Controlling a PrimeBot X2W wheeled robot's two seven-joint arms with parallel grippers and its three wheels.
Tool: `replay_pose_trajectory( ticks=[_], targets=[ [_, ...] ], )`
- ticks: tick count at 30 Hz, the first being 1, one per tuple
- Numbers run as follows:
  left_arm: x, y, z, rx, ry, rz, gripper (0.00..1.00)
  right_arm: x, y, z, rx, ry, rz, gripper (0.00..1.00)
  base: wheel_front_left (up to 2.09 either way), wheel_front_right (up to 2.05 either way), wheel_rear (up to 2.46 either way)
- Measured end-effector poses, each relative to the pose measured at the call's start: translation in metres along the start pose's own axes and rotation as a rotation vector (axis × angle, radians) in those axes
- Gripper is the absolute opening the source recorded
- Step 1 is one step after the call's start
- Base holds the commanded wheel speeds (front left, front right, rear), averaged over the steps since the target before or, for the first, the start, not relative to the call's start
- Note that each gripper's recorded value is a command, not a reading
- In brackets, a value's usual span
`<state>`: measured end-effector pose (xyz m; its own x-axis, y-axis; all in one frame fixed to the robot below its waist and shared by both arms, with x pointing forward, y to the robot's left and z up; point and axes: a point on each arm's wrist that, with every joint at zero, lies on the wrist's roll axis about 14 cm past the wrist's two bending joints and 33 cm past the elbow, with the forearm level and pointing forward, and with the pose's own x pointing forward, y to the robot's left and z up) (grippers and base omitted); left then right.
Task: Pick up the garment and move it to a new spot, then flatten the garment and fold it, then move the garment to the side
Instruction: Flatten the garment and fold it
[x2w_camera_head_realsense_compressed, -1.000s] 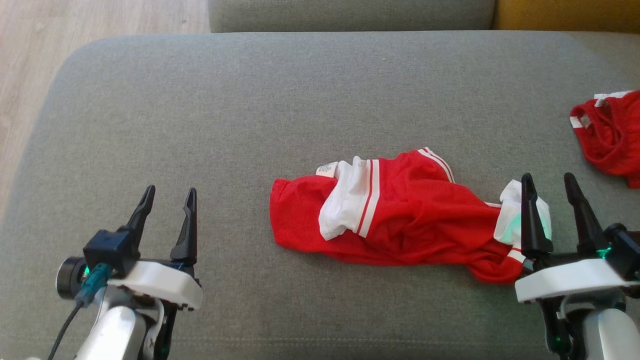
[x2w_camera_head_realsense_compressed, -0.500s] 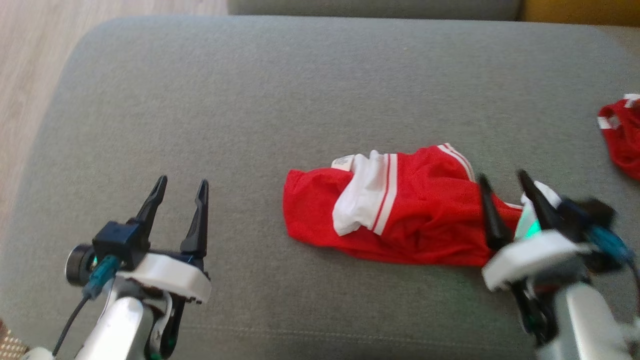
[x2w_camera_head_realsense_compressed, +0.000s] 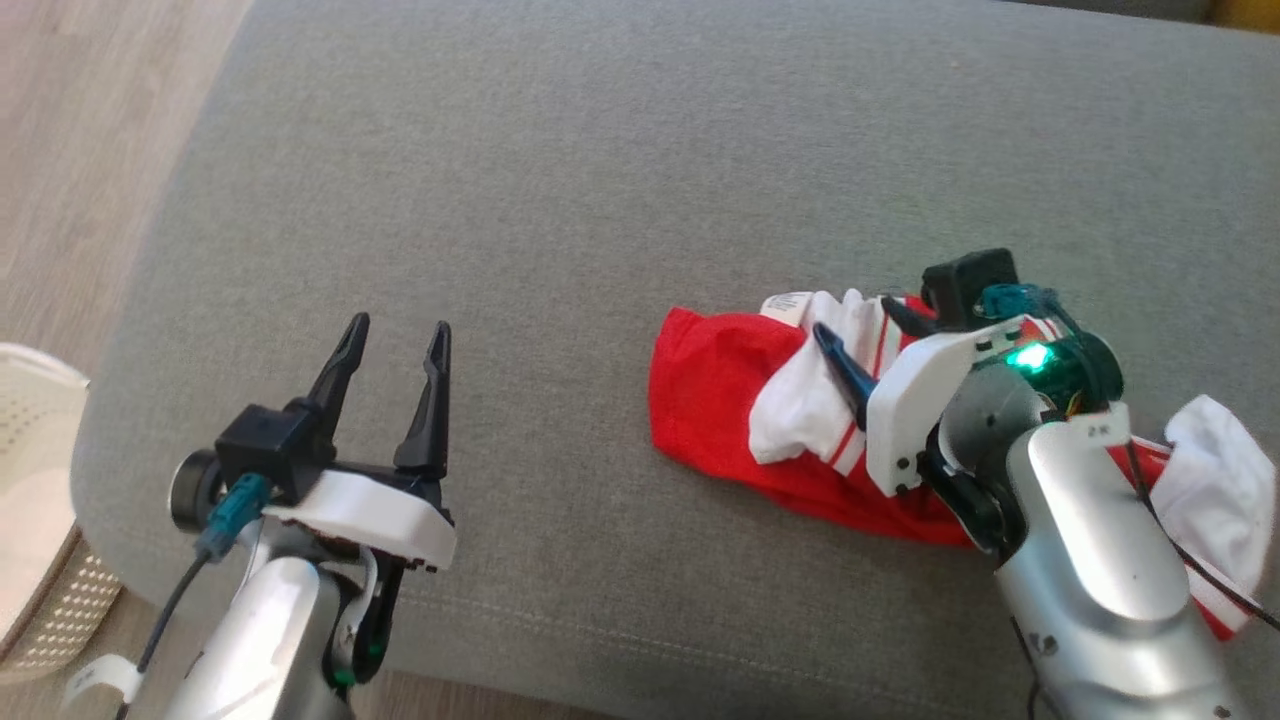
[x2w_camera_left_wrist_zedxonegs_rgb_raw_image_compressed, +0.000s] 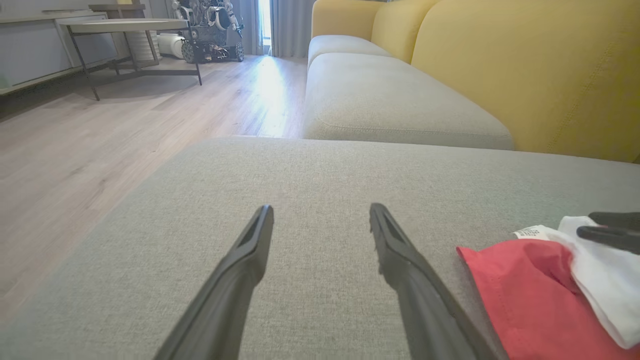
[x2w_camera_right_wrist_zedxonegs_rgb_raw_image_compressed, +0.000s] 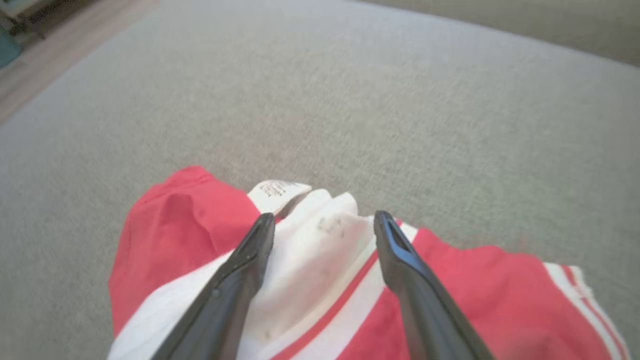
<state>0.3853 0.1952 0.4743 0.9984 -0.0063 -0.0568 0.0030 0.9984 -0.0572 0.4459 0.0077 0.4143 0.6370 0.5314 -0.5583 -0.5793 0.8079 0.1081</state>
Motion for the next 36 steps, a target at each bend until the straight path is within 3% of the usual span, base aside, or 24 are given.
replay_pose_trajectory(
  ticks=[4,5,6,7,10,16,20,25,28,31,36],
  targets=[
    [-0.001,0.002,-0.003,-0.001,0.007,0.010,1.00,0.007,0.004,-0.018,0.006,0.103,0.029,1.00,0.00,0.00,0.00],
    [0.000,0.003,-0.002,-0.002,0.006,0.013,1.00,0.007,0.005,-0.019,0.012,0.112,0.033,0.47,0.00,0.00,0.00],
    [0.001,0.003,-0.001,-0.003,0.002,0.014,1.00,0.007,0.004,-0.021,0.017,0.116,0.034,0.12,0.00,0.00,0.00],
    [0.002,0.003,0.000,0.001,-0.002,0.013,1.00,0.007,0.004,-0.021,0.020,0.117,0.033,0.00,0.00,0.00,0.00],
    [0.005,-0.001,0.001,0.004,-0.008,-0.001,1.00,0.005,0.001,-0.014,0.027,0.075,0.025,0.00,0.00,0.00,0.00],
    [0.011,-0.006,0.006,0.010,-0.028,-0.021,1.00,-0.015,-0.012,0.043,0.065,-0.192,-0.007,0.00,0.00,0.00,0.00],
    [0.016,-0.016,0.008,0.011,-0.035,-0.051,1.00,-0.046,-0.029,0.091,0.094,-0.416,-0.057,0.00,0.00,0.00,0.00],
    [0.022,-0.026,0.009,0.018,-0.043,-0.085,1.00,-0.096,-0.070,0.121,0.135,-0.608,-0.188,0.00,0.00,0.00,0.00],
    [0.024,-0.030,0.007,0.018,-0.039,-0.100,1.00,-0.127,-0.106,0.104,0.191,-0.640,-0.316,0.00,0.00,0.00,0.00],
    [0.024,-0.034,0.004,0.017,-0.030,-0.112,1.00,-0.149,-0.139,0.052,0.277,-0.566,-0.457,0.00,0.00,0.00,0.00],
    [0.028,-0.037,0.002,0.017,-0.027,-0.126,1.00,-0.157,-0.145,-0.042,0.450,-0.387,-0.526,0.00,0.00,0.00,0.00]
  ],
)
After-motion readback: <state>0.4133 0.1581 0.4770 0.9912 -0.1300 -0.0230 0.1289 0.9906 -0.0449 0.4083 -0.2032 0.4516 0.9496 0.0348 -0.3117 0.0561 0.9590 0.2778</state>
